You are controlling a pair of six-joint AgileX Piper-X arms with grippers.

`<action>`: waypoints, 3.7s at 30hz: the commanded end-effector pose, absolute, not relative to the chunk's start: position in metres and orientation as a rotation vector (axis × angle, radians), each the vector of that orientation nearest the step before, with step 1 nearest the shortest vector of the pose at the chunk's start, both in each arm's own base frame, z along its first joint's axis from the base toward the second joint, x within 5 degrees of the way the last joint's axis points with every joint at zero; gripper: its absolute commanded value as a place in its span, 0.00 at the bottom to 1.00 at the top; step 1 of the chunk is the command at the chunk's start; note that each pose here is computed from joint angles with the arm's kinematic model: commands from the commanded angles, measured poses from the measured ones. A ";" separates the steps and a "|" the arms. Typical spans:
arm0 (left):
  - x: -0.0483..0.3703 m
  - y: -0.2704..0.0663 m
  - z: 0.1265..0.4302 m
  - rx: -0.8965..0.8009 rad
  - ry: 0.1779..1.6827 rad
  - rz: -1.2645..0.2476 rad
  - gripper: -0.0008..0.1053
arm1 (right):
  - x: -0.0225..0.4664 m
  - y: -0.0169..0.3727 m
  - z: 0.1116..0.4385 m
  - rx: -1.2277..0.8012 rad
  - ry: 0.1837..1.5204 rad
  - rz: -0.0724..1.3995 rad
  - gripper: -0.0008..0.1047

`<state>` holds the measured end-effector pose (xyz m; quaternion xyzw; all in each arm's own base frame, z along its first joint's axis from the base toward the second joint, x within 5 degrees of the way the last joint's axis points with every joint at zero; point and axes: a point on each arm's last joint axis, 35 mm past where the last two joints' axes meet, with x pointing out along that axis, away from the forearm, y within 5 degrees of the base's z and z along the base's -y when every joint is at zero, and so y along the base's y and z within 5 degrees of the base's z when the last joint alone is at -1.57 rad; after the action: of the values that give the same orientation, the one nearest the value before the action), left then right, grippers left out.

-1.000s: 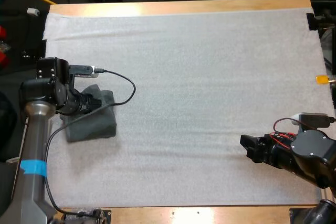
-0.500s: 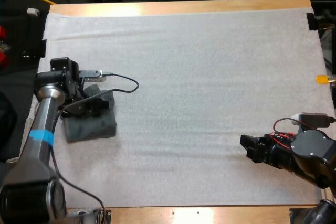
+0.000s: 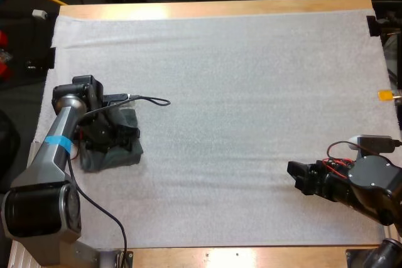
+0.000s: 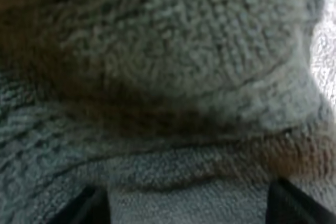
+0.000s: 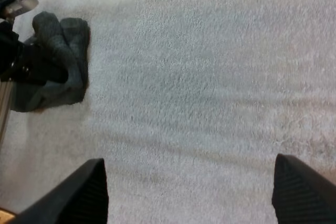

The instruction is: Pick towel from pile, fold and stack

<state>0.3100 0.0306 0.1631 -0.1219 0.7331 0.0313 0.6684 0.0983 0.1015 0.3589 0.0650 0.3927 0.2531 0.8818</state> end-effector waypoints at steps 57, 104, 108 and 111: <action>0.352 0.029 0.228 -0.398 1.324 -0.008 0.58 | 0.098 0.101 0.359 0.182 0.836 0.498 0.62; 0.145 -0.001 0.420 -0.154 0.894 -0.095 0.58 | 0.133 0.008 0.353 -0.020 0.801 0.172 0.62; 0.140 -0.007 0.418 -0.045 0.916 -0.068 0.58 | 0.128 0.005 0.354 -0.026 0.800 0.140 0.62; 0.134 -0.008 0.418 -0.017 0.918 -0.058 0.58 | 0.121 0.004 0.355 -0.047 0.802 0.124 0.62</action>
<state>0.1380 -0.0082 0.4169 -0.0173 0.4445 -0.0345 0.8950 0.1230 0.0051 0.3541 -0.0172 0.3917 0.0607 0.9179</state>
